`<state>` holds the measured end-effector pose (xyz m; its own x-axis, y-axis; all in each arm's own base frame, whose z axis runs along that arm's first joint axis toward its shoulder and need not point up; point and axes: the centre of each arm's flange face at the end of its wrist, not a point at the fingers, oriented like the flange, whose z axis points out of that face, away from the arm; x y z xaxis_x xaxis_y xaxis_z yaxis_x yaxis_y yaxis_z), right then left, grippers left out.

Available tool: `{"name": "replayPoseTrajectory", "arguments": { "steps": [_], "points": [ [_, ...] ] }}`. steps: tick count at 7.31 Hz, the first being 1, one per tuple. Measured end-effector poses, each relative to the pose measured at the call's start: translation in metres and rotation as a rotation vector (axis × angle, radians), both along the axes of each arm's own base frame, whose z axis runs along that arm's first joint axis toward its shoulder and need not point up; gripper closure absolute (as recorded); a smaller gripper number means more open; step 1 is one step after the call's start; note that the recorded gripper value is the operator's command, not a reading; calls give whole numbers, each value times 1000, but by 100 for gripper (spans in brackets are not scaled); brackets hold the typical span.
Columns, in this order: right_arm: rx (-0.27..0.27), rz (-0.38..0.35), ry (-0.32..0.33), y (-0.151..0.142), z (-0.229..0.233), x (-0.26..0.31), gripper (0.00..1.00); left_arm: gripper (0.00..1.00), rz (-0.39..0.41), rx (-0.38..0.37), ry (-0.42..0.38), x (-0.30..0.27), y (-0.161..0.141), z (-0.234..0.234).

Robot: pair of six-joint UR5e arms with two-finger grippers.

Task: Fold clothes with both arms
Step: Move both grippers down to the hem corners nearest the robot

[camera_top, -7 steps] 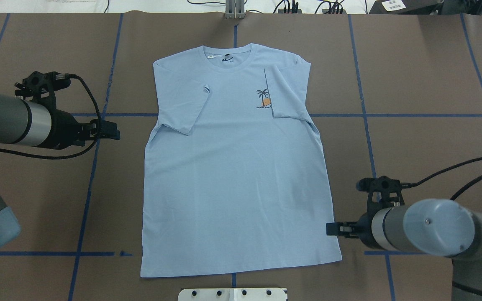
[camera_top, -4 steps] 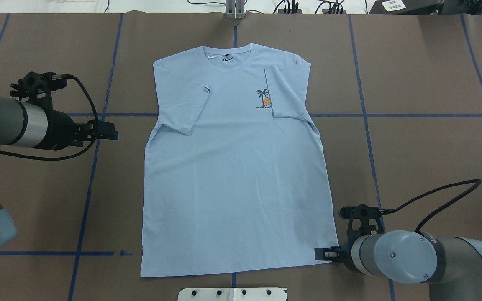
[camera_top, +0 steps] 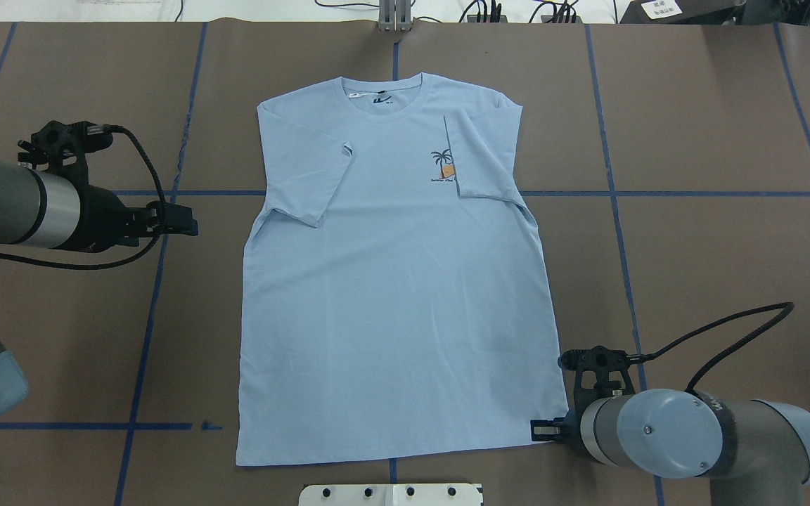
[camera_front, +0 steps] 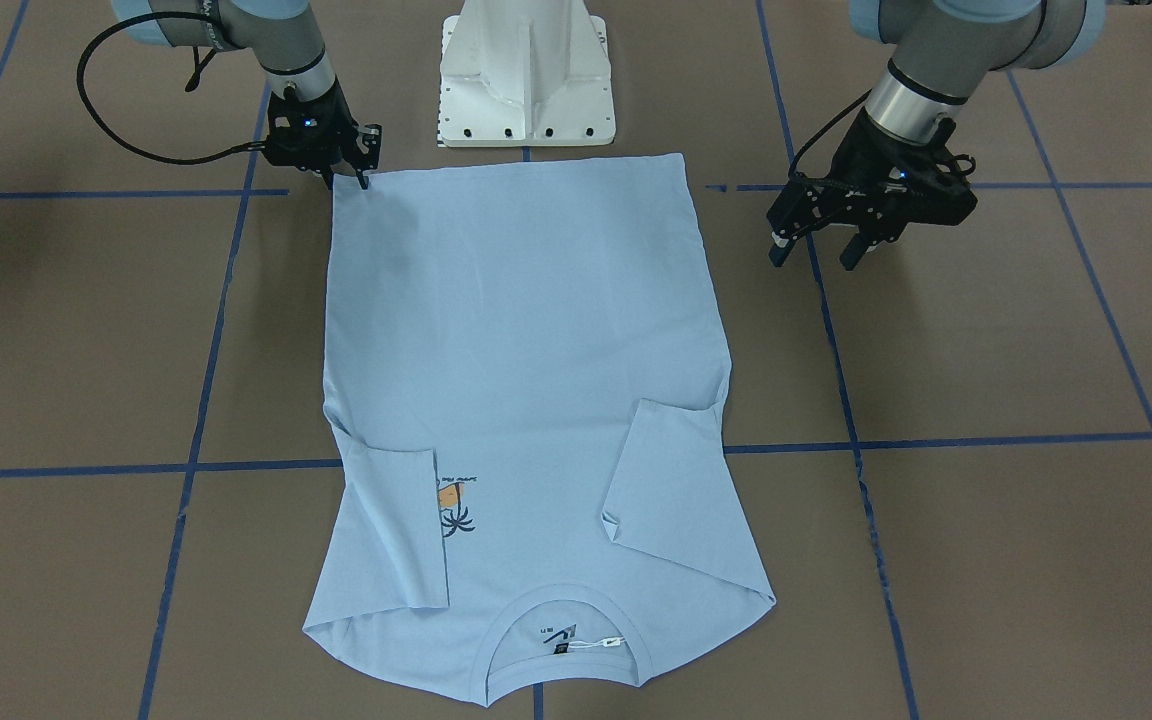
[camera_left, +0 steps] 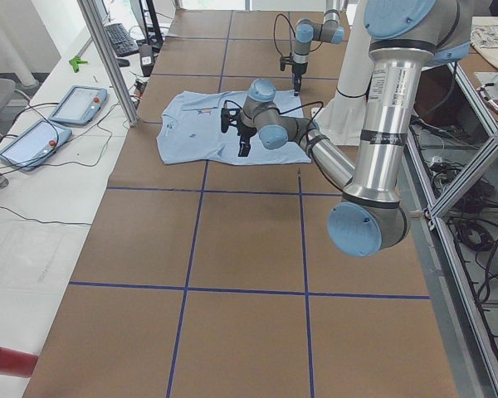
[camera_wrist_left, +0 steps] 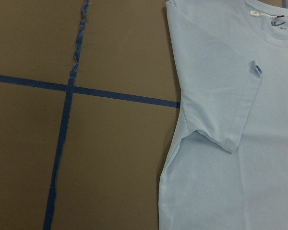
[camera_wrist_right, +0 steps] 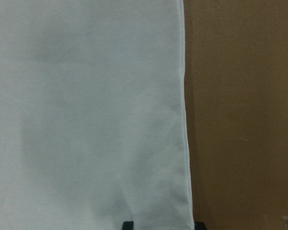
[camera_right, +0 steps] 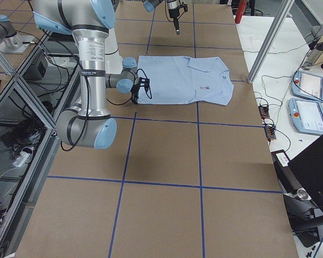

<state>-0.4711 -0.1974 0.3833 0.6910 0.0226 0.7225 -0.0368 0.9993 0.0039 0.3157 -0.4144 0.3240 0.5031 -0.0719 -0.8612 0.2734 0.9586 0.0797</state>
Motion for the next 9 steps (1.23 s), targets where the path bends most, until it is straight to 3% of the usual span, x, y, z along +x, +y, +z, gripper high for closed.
{"name": "replayPoseTrajectory", "arguments": {
  "steps": [4, 6, 9],
  "points": [
    [0, 10, -1, -3, 0, 5, 100, 0, 0, -2, -1, 2, -1, 1],
    [6, 23, -18, -8, -9, 11, 100, 0, 10, -55, 17, 20, 16, -1],
    [11, 52, -71, -18, -33, 38, 100, 0, 24, -275, 51, 112, 118, -4]
  ]
}}
